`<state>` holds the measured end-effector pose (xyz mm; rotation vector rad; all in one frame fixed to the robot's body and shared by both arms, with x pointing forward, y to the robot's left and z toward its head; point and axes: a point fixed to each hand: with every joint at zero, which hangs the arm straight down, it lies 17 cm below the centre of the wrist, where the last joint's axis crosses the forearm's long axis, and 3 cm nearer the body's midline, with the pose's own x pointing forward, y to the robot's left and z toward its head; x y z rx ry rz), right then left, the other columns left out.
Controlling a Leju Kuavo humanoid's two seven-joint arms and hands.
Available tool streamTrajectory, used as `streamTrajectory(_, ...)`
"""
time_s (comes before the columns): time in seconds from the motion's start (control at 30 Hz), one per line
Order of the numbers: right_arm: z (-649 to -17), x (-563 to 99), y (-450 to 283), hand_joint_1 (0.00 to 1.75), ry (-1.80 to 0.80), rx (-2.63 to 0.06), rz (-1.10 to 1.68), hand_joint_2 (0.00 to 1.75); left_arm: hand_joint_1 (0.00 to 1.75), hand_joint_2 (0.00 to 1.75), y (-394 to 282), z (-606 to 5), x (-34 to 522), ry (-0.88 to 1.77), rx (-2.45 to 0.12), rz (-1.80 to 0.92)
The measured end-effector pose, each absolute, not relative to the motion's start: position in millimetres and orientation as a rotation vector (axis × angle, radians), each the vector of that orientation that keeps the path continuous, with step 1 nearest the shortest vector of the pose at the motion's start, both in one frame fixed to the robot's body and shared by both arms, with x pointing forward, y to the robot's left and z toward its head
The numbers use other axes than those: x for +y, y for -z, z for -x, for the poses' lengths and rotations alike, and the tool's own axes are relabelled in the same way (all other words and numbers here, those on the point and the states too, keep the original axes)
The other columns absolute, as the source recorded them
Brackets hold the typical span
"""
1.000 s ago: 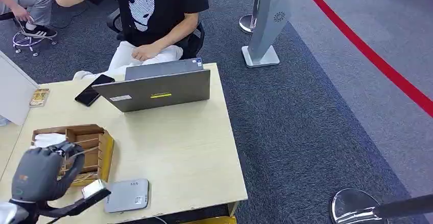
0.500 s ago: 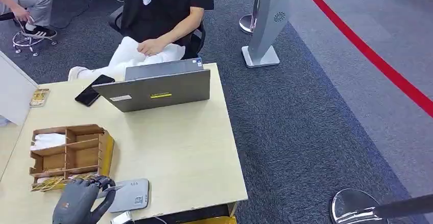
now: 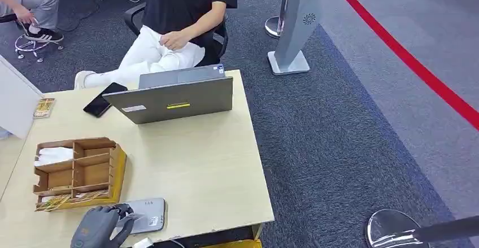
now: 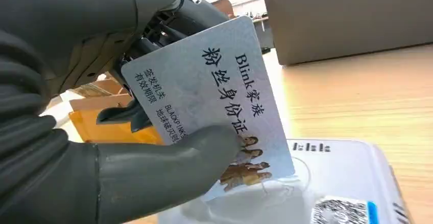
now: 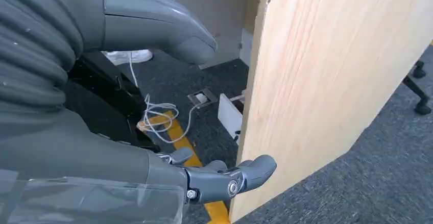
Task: Pass the card to the sensor for recognition and then transmit it.
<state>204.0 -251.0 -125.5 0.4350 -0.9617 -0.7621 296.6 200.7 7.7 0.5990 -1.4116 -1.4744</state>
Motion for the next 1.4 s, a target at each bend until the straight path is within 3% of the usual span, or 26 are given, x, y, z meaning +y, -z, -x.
streamTrajectory(0.6,-204,-252,125,0.0,0.757,-0.973,-0.423,1.75,1.75,1.75,-47,-321,195,1.54,-1.524,-0.698)
streamTrajectory(0.9,-202,-255,130,0.0,0.741,-0.967,-0.381,1.75,1.75,1.75,-157,-375,192,1.473,-1.731,-0.821)
streamTrajectory(1.1,-201,-246,130,0.0,0.694,-0.956,-0.401,1.75,1.75,1.75,-203,-427,238,1.368,-1.704,-0.933)
streamTrajectory(1.4,-200,-243,132,0.0,0.702,-0.949,-0.411,1.75,1.75,1.75,-210,-465,307,1.267,-1.58,-1.071)
